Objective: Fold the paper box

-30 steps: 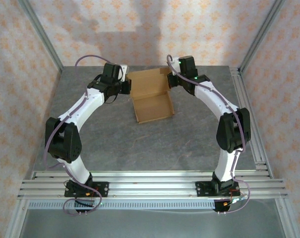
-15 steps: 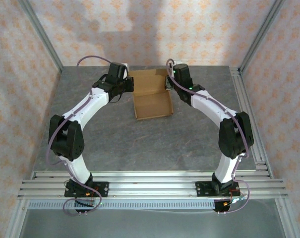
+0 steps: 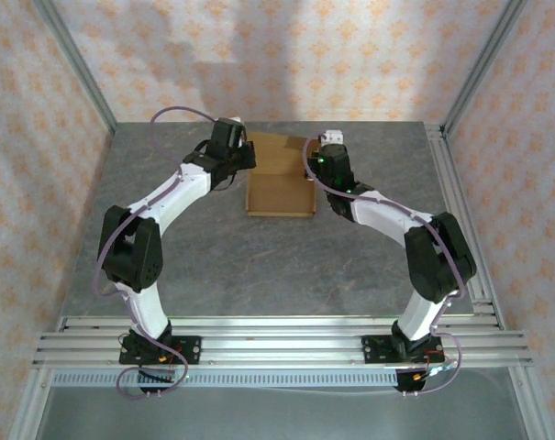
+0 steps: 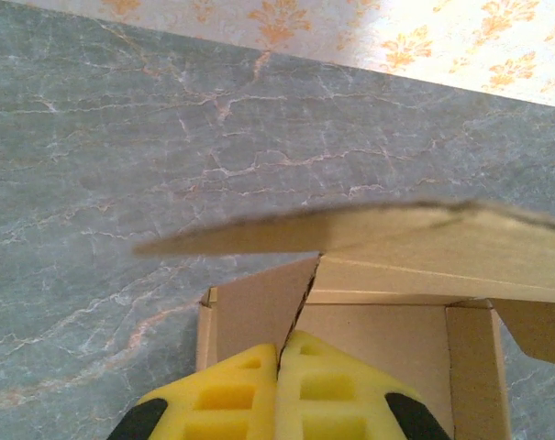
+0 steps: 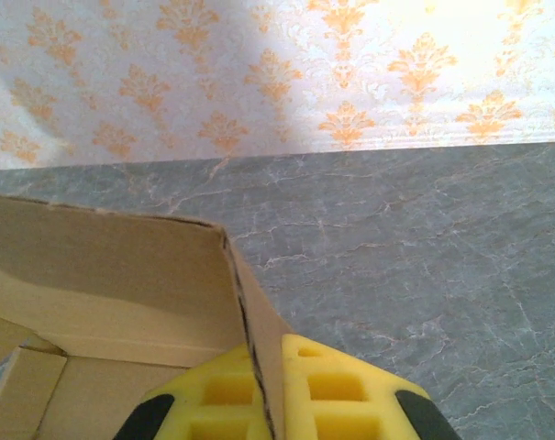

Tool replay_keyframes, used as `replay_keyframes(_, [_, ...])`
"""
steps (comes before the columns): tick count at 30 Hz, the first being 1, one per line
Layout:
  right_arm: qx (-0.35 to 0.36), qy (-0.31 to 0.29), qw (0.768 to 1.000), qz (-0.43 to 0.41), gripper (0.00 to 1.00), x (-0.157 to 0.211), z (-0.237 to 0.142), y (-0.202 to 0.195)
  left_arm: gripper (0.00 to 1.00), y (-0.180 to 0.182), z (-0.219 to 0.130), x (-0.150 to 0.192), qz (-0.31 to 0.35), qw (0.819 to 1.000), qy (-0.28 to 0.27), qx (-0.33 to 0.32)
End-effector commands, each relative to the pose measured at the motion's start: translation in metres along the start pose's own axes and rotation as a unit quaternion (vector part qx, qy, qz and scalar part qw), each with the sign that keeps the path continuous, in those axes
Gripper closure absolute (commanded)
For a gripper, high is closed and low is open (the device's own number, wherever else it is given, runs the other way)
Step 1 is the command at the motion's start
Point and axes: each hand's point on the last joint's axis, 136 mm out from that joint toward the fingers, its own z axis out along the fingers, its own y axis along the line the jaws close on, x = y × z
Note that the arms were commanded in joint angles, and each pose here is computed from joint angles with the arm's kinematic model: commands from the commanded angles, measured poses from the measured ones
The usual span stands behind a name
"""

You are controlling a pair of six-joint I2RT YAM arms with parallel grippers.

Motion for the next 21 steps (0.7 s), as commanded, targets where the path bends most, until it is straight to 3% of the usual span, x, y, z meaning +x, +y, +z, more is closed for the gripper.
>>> replay_keyframes(1, [0.005, -0.073, 0.997, 0.030, 1.00, -0.033, -0.015, 0.005, 1.00, 0.004, 0.005, 0.001, -0.011, 1.000, -0.024, -0.013])
replay_keyframes(11, [-0.005, -0.114, 0.993, 0.038, 1.00, -0.014, -0.016, 0.009, 1.00, 0.003, 0.015, 0.016, -0.001, 0.998, -0.058, -0.001])
replay_keyframes(21, [-0.014, -0.116, 0.992, 0.048, 1.00, 0.003, -0.020, 0.007, 1.00, 0.002, 0.009, 0.026, 0.008, 0.996, -0.083, -0.006])
